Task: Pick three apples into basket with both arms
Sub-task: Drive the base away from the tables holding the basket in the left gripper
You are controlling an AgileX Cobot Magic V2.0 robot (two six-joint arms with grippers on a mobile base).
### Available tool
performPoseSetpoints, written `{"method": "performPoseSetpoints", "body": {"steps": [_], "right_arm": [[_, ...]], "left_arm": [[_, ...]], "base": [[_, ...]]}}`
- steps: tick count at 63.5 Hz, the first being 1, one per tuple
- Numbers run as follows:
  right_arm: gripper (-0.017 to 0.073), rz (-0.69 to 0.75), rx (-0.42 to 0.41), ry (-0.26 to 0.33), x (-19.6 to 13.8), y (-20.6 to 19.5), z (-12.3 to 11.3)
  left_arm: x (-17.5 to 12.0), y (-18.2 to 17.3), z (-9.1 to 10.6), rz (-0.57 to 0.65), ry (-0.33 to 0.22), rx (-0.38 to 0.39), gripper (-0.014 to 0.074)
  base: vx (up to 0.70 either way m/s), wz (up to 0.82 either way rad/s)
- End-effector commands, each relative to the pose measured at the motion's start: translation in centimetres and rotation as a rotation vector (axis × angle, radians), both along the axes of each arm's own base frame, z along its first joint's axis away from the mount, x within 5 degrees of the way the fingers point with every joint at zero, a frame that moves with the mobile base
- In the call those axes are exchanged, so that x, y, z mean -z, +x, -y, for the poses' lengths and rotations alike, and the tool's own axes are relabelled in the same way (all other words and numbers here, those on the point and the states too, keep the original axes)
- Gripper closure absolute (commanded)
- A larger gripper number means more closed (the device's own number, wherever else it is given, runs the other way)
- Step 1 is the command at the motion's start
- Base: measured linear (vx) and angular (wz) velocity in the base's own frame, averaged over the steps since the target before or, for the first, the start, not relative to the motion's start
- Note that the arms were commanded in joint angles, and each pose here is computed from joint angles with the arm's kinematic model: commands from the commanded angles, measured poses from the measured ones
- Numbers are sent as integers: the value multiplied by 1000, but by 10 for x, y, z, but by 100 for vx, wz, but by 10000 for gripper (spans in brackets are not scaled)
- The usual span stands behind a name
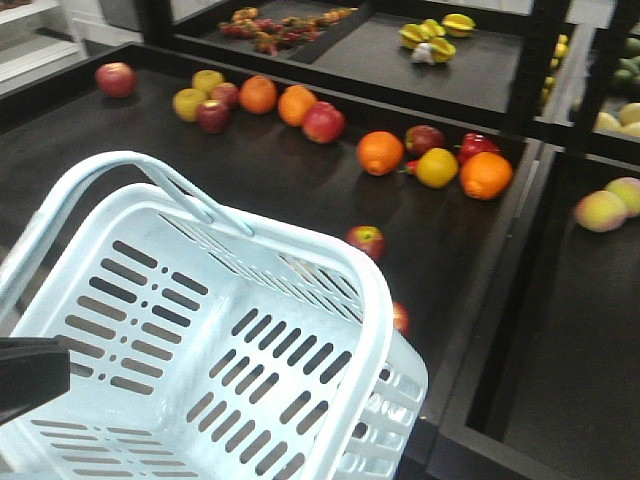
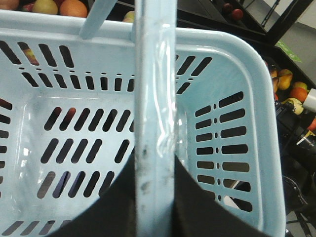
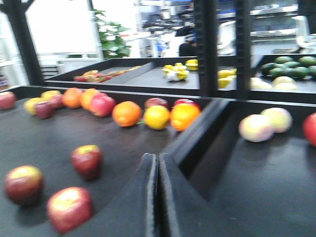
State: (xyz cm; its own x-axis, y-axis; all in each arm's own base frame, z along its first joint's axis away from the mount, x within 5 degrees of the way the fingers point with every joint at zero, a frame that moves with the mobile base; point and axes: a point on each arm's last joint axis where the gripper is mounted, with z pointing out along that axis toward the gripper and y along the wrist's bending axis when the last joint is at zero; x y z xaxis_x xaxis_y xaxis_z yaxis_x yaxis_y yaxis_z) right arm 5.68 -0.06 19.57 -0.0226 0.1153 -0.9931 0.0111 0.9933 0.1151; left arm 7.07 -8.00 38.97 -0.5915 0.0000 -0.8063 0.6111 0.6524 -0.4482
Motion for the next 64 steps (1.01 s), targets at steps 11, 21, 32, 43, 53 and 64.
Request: {"method": "performPoseSetpoints", "body": {"steps": [11, 21, 32, 43, 53, 64], "right_arm": [[564, 76, 3, -12, -5, -1, 0], [564, 76, 3, -12, -5, -1, 0], [564, 76, 3, -12, -5, -1, 0], [564, 76, 3, -12, -5, -1, 0], [564, 76, 3, -12, -5, -1, 0], [564, 76, 3, -12, -5, -1, 0]], "left_arm": [[-16, 0, 0, 54, -105, -26, 601], [-16, 0, 0, 54, -105, -26, 601], [-16, 0, 0, 54, -105, -26, 601], [-16, 0, 0, 54, -105, -26, 601], [-16, 0, 0, 54, -105, -25, 601], [-16, 0, 0, 54, -105, -25, 601]], "base": [[-12, 47], [-12, 48], [-12, 48], [-12, 48], [-12, 47], [-12, 47]]}}
